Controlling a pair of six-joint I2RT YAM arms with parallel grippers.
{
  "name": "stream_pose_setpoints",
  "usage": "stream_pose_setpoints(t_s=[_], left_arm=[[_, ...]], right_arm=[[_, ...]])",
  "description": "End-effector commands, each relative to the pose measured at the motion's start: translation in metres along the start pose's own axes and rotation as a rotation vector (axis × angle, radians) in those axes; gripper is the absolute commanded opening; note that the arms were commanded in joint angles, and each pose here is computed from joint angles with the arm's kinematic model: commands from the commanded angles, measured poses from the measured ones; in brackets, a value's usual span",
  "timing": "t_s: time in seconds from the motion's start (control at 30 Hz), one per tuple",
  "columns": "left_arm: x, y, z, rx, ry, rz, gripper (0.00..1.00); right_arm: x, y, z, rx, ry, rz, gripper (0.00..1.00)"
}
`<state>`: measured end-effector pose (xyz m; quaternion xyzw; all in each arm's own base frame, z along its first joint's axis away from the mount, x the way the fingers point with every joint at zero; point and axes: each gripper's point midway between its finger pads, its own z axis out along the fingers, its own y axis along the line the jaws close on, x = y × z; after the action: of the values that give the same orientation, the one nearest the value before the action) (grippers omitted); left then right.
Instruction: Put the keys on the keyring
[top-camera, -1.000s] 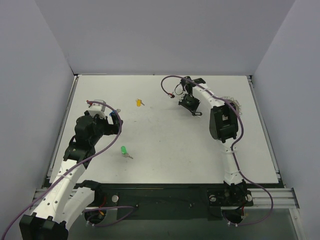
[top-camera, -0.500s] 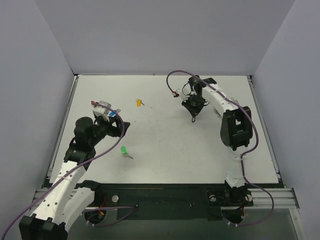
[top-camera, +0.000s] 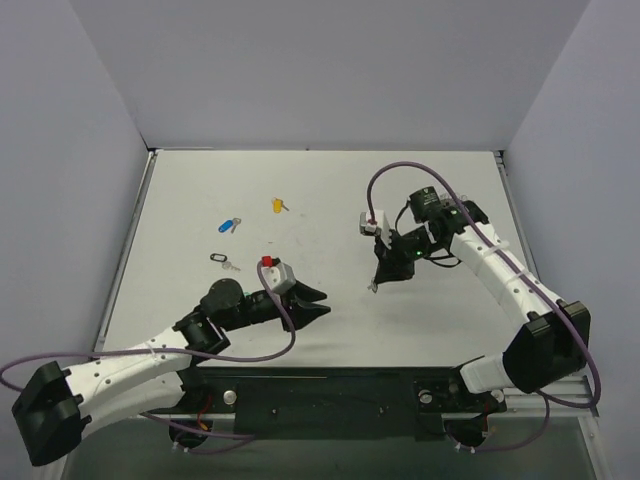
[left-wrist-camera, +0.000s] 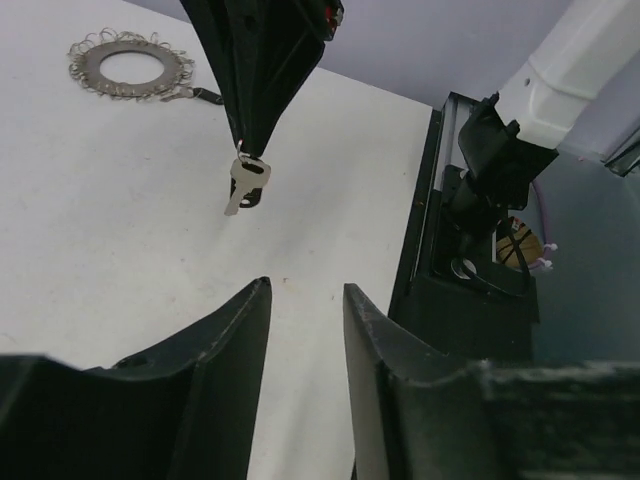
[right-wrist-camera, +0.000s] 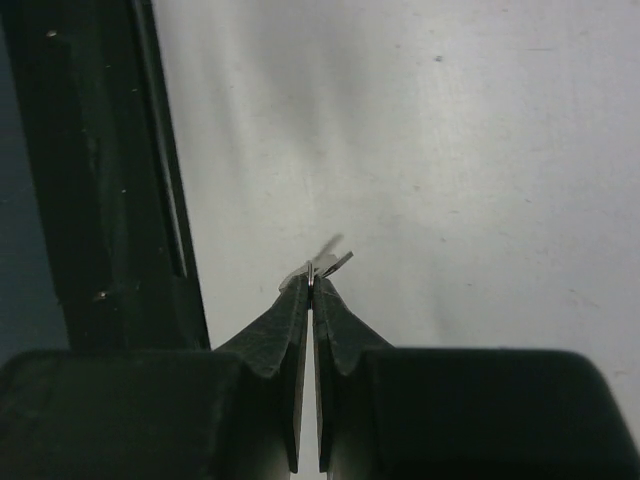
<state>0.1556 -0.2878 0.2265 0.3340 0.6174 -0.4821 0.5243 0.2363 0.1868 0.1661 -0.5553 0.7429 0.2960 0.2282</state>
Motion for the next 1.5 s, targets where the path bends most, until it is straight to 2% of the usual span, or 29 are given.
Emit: stream_pose_setpoints(t_s=[0.0,0.13,0.57,0.93,1.47], left_arm=[[-0.012,-0.006,0.029,-0.02,-0.112,0.143,0.42],[-0.002,-0.008,0.049,-0.009,-0.109,0.145,0.35],[0.028,-0.028,0.081,0.063,-0.059,0.166,0.34],[0.031,-0.023,0.097,0.006,-0.069,0.198,0.33],[0.031,-0.034,0.112,0.051,-0.093,0.181,0.32]], right_arm=[[-0.01,0.055,0.002,-0.191,-0.175,-0.16,0.0],[-0.004,0.071,0.005,-0.247,-0.203,-0.231,0.0],[0.016,0.088,0.012,-0.331,-0.174,-0.377,0.0],[0.02,0.091,0.016,-0.351,-0.16,-0.386,0.0],[0.021,0.089,0.017,-0.357,-0.157,-0.376,0.0]])
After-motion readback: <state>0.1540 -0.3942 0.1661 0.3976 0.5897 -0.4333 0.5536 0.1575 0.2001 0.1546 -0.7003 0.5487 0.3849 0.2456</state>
